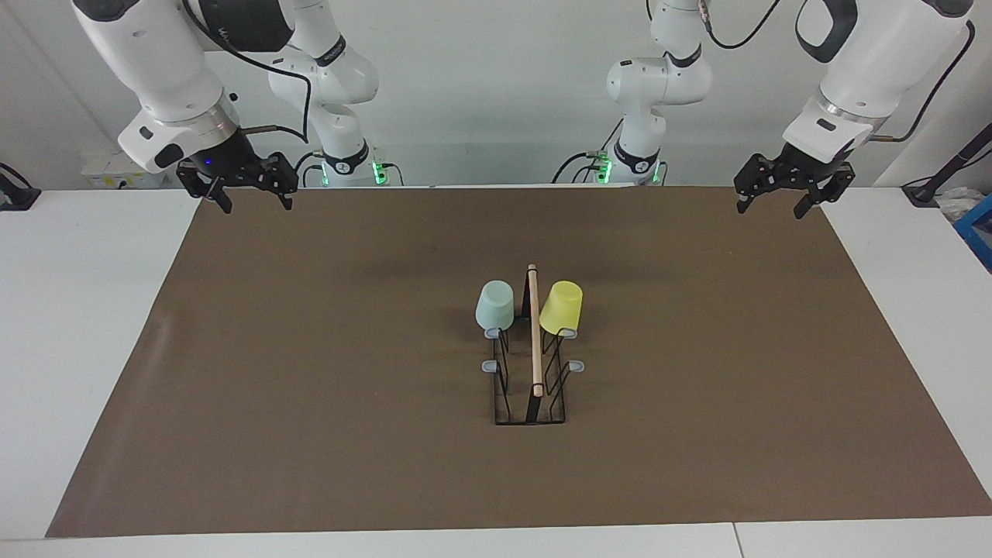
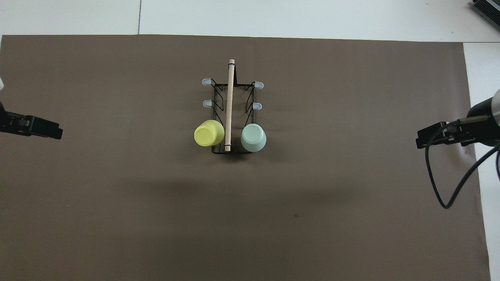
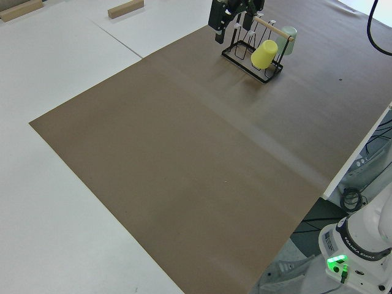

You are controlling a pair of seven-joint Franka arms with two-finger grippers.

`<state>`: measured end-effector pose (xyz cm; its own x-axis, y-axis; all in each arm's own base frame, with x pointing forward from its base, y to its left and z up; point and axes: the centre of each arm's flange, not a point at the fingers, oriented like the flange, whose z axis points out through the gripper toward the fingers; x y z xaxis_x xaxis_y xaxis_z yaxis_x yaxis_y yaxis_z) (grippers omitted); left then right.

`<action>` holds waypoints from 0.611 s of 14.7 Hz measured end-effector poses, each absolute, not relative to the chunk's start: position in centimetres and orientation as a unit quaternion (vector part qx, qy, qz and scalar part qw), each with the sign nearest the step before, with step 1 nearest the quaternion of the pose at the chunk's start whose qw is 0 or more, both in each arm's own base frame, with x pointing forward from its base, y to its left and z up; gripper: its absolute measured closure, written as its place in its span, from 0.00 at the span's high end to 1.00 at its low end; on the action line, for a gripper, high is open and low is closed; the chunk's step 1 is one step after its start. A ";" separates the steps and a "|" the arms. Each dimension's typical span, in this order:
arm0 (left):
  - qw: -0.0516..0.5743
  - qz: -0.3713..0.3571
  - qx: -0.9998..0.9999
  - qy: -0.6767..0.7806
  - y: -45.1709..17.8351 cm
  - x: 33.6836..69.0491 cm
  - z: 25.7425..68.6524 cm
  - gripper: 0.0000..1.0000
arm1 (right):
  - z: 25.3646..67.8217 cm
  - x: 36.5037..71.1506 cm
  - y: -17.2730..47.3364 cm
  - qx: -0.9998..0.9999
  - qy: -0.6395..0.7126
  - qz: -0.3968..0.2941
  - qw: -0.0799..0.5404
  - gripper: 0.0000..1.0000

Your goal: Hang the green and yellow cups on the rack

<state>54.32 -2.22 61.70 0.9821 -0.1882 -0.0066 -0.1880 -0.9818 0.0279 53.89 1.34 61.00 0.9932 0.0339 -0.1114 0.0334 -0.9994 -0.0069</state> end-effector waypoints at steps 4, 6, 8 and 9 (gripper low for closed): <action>0.014 -0.004 0.995 -0.094 -2.2 54.3 61.7 1.00 | 60.8 53.9 1.3 -0.998 -0.017 0.056 0.002 1.00; 0.014 -0.004 0.995 -0.094 -2.2 54.3 61.7 1.00 | 60.8 53.9 1.3 -0.998 -0.017 0.053 0.003 1.00; 0.014 -0.004 0.995 -0.094 -2.2 54.3 61.7 1.00 | 60.9 54.0 1.3 -0.999 -0.016 0.050 0.003 1.00; 0.014 -0.004 0.995 -0.094 -2.2 54.3 61.7 1.00 | 60.9 54.0 1.3 -0.999 -0.016 0.050 0.003 1.00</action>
<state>54.32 -2.21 61.70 0.9821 -0.1881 -0.0063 -0.1878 -0.9818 0.0278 54.00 1.30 60.90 0.9945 0.0326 -0.0999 0.0321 -0.9995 -0.0067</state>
